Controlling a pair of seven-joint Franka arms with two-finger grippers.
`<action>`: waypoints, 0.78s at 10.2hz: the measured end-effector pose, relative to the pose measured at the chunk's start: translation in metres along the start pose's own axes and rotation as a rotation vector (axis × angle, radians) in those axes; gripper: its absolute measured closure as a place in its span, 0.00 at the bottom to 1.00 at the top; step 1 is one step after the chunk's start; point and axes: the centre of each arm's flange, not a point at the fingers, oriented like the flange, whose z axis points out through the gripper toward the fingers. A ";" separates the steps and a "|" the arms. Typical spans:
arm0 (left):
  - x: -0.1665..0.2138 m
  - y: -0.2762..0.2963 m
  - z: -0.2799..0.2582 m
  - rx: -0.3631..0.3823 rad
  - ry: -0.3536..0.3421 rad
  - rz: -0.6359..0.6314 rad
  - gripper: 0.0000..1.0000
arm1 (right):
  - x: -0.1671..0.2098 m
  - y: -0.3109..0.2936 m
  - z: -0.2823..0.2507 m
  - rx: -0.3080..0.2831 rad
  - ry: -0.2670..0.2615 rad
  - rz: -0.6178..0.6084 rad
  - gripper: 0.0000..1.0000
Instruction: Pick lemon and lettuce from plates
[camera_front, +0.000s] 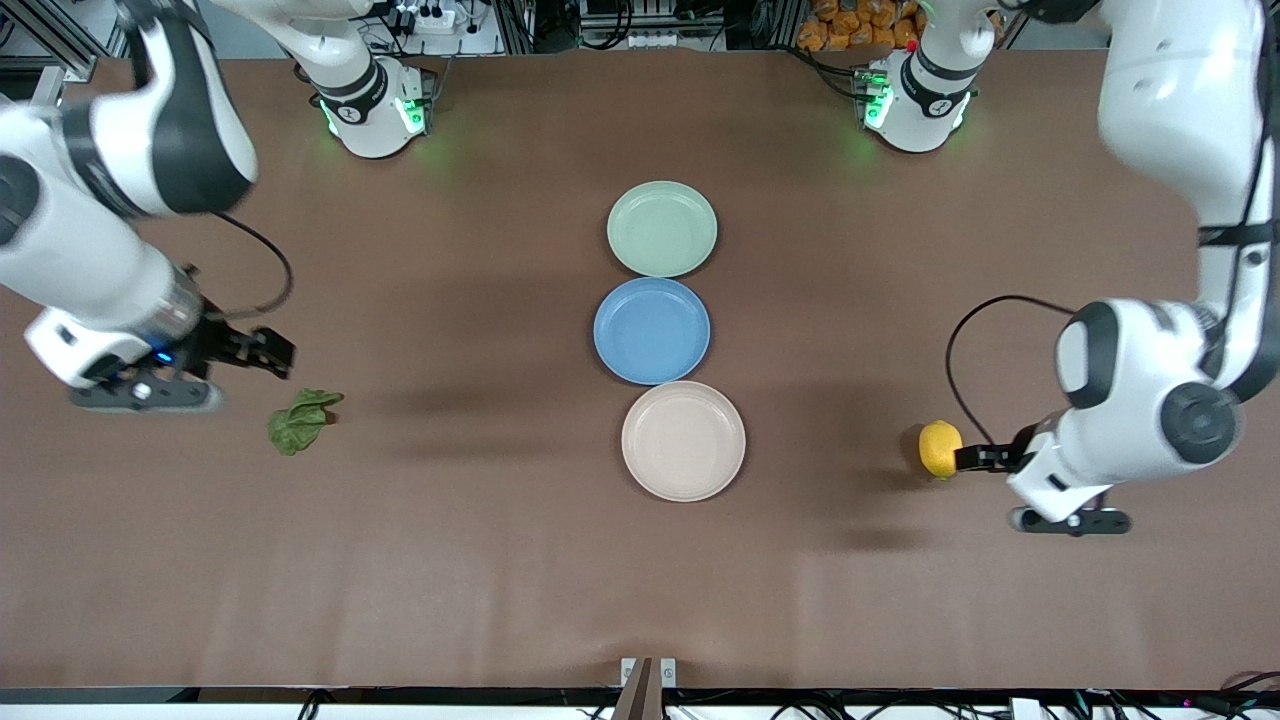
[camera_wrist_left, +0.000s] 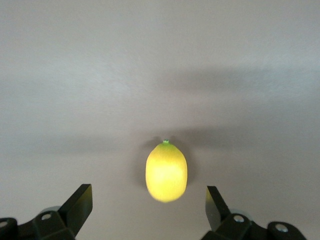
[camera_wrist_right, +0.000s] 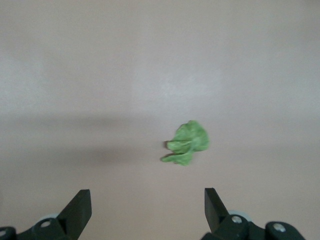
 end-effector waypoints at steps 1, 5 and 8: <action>-0.010 -0.001 -0.038 0.003 0.002 0.000 0.00 | -0.007 0.014 -0.029 -0.010 -0.008 -0.005 0.00; -0.068 0.000 -0.182 0.011 0.059 0.001 0.00 | -0.032 0.037 -0.116 -0.020 -0.064 0.026 0.00; -0.096 -0.015 -0.218 0.016 0.045 -0.022 0.00 | -0.042 0.068 -0.140 -0.009 -0.047 0.087 0.00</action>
